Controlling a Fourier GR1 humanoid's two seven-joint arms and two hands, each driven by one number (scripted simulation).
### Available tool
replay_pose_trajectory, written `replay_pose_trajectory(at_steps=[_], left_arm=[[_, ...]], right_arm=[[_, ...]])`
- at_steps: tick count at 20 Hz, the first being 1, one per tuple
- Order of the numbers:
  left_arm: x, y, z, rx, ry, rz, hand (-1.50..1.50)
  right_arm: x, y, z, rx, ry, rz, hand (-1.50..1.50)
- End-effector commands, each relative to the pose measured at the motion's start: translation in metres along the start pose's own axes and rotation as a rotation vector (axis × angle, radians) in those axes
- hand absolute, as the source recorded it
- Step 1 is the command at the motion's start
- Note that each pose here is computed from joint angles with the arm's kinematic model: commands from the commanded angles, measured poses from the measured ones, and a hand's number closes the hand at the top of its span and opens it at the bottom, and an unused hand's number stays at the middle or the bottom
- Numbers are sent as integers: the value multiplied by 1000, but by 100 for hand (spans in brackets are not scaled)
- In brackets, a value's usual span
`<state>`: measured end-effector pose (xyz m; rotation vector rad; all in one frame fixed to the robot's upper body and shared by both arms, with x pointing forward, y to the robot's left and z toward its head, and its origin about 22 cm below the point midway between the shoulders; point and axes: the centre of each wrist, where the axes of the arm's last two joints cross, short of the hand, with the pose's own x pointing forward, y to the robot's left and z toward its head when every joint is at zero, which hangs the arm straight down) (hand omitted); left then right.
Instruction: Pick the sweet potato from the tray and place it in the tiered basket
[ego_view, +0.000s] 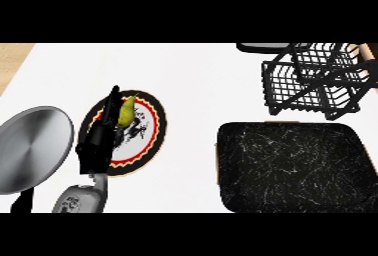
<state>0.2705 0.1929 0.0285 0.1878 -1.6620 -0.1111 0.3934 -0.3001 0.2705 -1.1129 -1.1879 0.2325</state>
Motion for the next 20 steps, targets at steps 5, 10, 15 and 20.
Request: replay_pose_trajectory(at_steps=[5, 10, 15, 20], left_arm=[[9, 12, -7, 25, 3, -8, 0], [-5, 25, 5, 47, 20, -6, 0], [0, 29, 11, 70, 26, -2, 0], [-10, 25, 14, 101, 23, -20, 0]], right_arm=[[-34, -56, -1, -214, 136, -221, -150], [-90, -104, 9, -239, 226, -390, -150], [-164, -141, 38, -249, 192, -427, -150], [-239, -160, 78, -206, 186, -462, -150]])
